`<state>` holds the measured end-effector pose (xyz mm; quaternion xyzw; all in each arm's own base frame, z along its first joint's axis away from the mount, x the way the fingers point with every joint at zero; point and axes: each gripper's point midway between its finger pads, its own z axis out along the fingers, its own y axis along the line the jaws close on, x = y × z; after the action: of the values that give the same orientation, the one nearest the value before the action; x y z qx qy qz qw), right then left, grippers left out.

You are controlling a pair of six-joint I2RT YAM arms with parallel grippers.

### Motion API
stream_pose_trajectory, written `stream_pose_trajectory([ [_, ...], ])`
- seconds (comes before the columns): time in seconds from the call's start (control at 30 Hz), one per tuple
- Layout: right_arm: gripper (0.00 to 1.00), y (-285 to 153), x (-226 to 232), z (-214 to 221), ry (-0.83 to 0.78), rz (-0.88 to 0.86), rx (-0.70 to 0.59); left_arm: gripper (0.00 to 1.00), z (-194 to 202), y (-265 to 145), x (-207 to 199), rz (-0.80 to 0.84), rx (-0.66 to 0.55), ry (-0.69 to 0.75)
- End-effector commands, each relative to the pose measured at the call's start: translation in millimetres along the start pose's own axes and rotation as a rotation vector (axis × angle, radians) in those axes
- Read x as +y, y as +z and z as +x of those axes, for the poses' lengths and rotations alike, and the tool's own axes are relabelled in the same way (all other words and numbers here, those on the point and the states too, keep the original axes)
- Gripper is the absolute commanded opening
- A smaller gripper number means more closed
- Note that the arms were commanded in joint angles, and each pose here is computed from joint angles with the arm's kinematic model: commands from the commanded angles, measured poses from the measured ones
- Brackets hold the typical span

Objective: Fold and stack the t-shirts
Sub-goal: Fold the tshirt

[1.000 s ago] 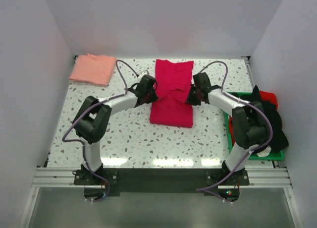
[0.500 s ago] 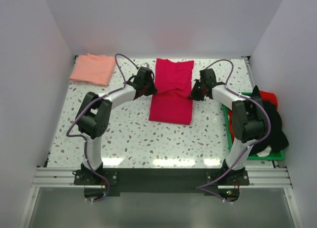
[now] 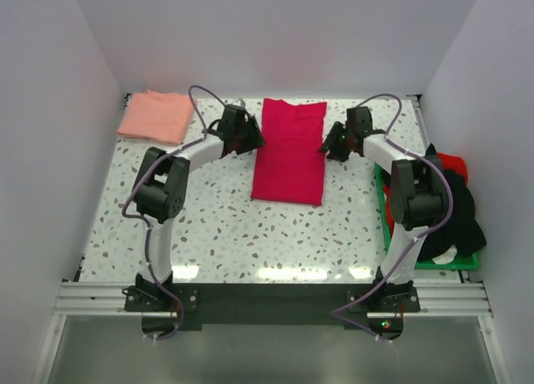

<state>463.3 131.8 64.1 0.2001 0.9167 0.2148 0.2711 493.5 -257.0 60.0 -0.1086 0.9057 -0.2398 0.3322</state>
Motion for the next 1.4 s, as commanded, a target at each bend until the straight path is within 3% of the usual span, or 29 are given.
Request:
stream_pose_trajectory([
  [0.0,0.49,-18.4,23.2,-26.7,-0.037,-0.056,-0.068,0.61,-43.3,-27.7,-25.5,0.125,-0.114,0.041],
  [0.17,0.54,-39.5,24.4,-19.2,-0.062,-0.029,-0.087,0.58,-43.2,-60.3,-30.2,0.147,-0.159,0.013],
  [0.33,0.53,-44.1,34.6,9.9,-0.14,0.013,-0.101,0.4,-10.6,-64.5,-41.7,0.165,-0.122,0.026],
  [0.5,0.52,-19.1,39.4,9.4,-0.152,0.026,-0.085,0.25,12.5,-43.7,-49.1,0.177,-0.066,0.033],
  [0.87,0.51,23.5,10.4,28.8,-0.202,0.148,-0.021,0.18,67.5,-5.0,-10.9,0.062,0.021,0.0],
  [1.37,0.52,2.4,-17.9,105.7,-0.341,0.274,0.065,0.13,129.6,-53.3,28.6,-0.089,0.013,-0.069],
])
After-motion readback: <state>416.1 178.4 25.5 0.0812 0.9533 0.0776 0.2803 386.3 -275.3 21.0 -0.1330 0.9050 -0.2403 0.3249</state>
